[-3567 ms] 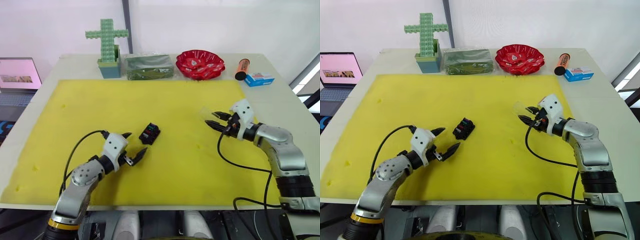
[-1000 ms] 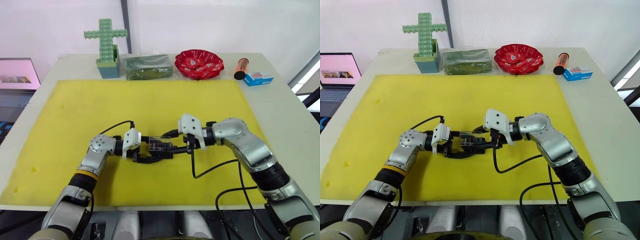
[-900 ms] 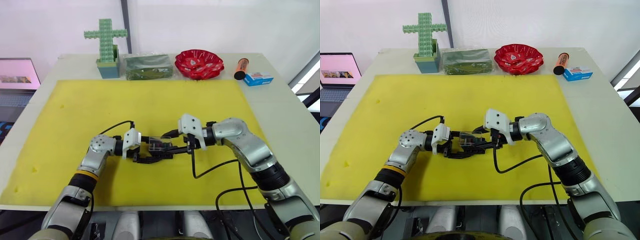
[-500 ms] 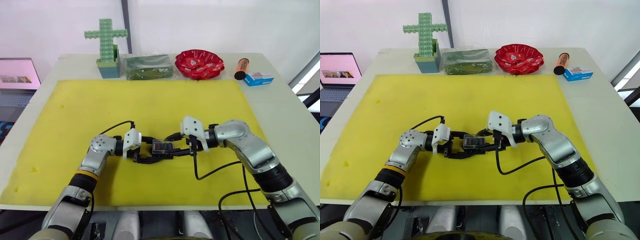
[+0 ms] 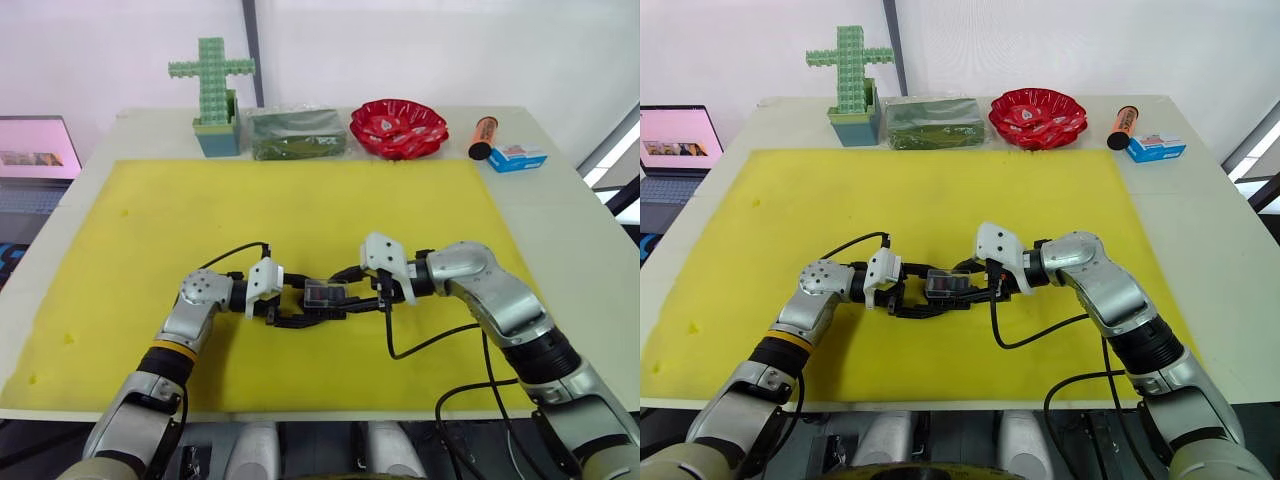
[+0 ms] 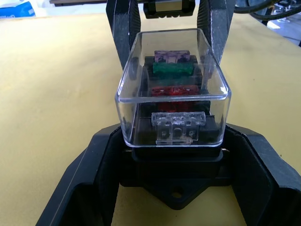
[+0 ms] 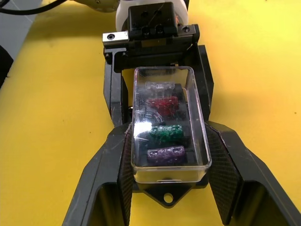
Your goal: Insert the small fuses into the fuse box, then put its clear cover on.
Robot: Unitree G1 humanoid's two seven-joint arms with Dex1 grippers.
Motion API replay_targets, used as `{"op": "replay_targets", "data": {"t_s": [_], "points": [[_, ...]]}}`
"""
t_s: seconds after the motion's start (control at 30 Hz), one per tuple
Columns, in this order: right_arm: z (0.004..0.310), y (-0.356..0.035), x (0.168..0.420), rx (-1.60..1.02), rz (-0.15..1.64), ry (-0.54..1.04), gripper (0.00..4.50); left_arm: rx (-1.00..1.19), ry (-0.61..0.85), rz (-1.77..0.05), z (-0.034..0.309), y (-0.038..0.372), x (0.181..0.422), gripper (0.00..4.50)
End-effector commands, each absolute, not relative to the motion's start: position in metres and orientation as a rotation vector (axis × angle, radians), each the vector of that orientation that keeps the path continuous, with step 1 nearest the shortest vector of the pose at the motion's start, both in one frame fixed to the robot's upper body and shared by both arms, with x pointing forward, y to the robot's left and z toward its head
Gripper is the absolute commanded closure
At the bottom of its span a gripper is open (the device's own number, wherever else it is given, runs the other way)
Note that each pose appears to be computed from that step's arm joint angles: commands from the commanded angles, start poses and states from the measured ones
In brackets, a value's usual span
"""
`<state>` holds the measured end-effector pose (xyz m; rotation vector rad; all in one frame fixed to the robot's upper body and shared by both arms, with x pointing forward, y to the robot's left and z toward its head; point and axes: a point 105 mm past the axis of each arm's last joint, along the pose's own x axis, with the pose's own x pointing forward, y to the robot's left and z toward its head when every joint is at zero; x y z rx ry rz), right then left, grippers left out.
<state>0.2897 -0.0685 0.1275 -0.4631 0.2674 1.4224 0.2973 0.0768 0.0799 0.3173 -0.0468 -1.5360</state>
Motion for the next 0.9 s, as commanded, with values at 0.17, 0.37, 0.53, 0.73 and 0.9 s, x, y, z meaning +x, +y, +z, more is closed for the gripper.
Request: {"op": "replay_targets", "data": {"t_s": [0.17,0.37,0.53,0.73,0.9], "points": [[0.135,-0.071,0.293,-0.472,1.412,0.247,0.11,0.324,-0.05,-1.563,0.079,0.076,0.292,1.69],[0.147,-0.078,0.293,-0.478,1.387,0.206,0.04,0.323,-0.054,-1.558,0.079,0.076,0.293,1.69],[0.208,-0.075,0.291,-0.286,1.344,-0.006,0.04,0.321,-0.055,-1.549,0.079,0.077,0.294,1.69],[0.245,-0.067,0.291,-0.29,1.306,-0.189,1.26,0.325,-0.054,-1.544,0.079,0.079,0.295,1.69],[0.248,-0.059,0.292,-0.266,1.315,-0.202,3.1,0.328,-0.06,-1.531,0.081,0.08,0.298,1.69]]}}
